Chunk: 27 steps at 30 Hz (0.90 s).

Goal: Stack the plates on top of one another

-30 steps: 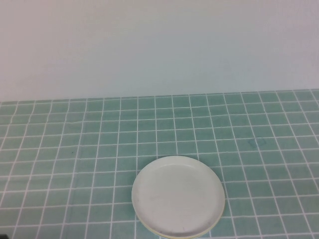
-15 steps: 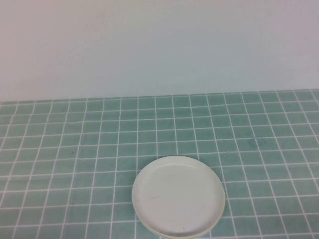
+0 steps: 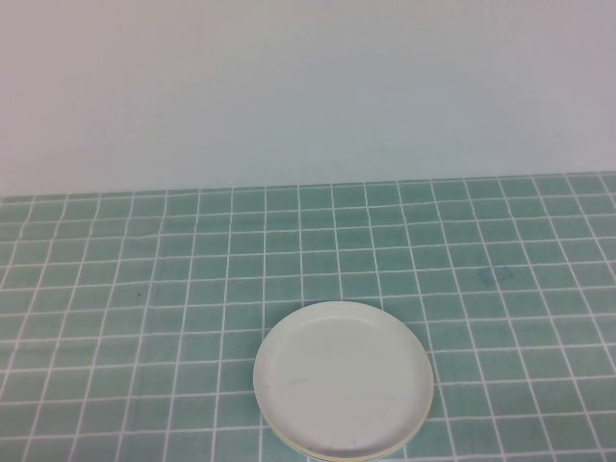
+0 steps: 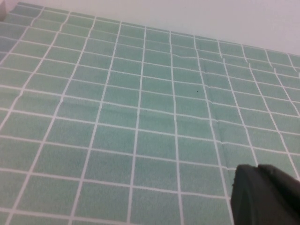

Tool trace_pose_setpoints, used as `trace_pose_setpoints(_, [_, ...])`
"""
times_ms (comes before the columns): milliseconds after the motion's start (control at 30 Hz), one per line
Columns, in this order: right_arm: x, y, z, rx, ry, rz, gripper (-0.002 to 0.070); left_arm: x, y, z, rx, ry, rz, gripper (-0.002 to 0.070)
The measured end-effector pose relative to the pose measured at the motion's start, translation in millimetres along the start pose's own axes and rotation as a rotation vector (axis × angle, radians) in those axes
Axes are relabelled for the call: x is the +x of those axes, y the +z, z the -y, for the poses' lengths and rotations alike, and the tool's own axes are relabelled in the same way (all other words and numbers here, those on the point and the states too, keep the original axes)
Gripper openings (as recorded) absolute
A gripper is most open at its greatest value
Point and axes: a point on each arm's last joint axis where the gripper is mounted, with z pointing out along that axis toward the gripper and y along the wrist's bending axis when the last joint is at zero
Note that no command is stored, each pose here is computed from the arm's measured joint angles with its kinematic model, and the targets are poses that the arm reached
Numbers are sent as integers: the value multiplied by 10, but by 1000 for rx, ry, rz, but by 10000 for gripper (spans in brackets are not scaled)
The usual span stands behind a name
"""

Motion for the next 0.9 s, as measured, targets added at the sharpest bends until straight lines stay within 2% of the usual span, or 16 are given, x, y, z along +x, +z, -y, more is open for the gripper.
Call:
trace_pose_setpoints(533, [-2,0,12,17,274,4,-1,0,0,0,0,-8,0,-1])
trace_pose_setpoints(900, [2,-1,49,58,148,2,-1,0,0,0,0,-8,0,-1])
